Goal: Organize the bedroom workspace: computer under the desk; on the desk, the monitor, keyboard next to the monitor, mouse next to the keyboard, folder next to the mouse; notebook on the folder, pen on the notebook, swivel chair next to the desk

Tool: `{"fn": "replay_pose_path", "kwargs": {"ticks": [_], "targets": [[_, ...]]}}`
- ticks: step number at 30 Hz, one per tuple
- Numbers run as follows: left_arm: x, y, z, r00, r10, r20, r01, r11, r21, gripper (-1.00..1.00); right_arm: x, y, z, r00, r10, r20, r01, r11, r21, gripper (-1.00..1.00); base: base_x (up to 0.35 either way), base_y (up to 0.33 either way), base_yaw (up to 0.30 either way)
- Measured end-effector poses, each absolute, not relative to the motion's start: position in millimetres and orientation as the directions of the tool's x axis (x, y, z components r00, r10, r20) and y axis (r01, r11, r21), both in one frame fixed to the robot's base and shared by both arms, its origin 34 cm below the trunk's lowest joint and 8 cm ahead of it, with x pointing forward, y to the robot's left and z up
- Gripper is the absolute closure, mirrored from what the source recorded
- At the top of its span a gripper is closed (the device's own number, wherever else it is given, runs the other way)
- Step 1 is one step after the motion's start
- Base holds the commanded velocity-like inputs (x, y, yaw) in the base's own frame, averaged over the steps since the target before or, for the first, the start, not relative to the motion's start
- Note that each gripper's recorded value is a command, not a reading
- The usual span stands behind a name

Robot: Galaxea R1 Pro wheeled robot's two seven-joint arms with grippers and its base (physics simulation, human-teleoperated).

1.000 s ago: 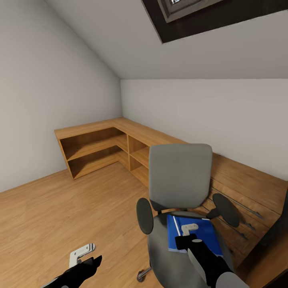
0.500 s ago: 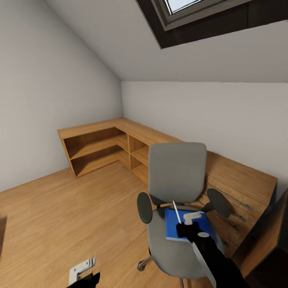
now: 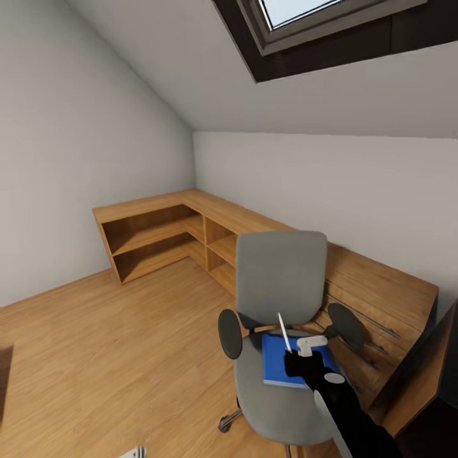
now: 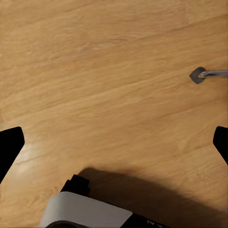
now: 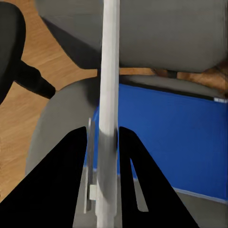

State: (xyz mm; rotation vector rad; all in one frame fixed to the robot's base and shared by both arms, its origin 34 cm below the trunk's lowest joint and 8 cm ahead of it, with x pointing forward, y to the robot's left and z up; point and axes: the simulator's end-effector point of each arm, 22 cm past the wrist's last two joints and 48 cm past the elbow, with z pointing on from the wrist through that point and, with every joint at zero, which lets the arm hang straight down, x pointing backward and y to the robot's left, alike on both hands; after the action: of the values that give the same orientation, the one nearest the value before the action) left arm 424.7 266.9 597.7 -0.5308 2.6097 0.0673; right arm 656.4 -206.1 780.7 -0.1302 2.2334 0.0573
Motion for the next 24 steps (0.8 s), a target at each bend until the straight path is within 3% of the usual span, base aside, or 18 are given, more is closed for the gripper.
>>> {"fn": "replay_pose_path", "kwargs": {"ticks": [4, 24], "targets": [[419.2, 268.5, 599.4, -0.819, -0.355, -0.45, -0.381, 0.924, -0.035, -1.0, 659.6, -205.6, 796.6, -0.612, 0.05, -0.789, -0.069, 0.991, 0.117, 1.0, 0.0, 0.0, -0.029], [417.4, 265.7, 628.2, -0.82, -0.355, -0.448, -0.38, 0.924, -0.038, -1.0, 666.7, -270.3, 836.8, -0.576, 0.159, -0.802, 0.082, 0.987, 0.136, 1.0, 0.0, 0.0, -0.025]]}}
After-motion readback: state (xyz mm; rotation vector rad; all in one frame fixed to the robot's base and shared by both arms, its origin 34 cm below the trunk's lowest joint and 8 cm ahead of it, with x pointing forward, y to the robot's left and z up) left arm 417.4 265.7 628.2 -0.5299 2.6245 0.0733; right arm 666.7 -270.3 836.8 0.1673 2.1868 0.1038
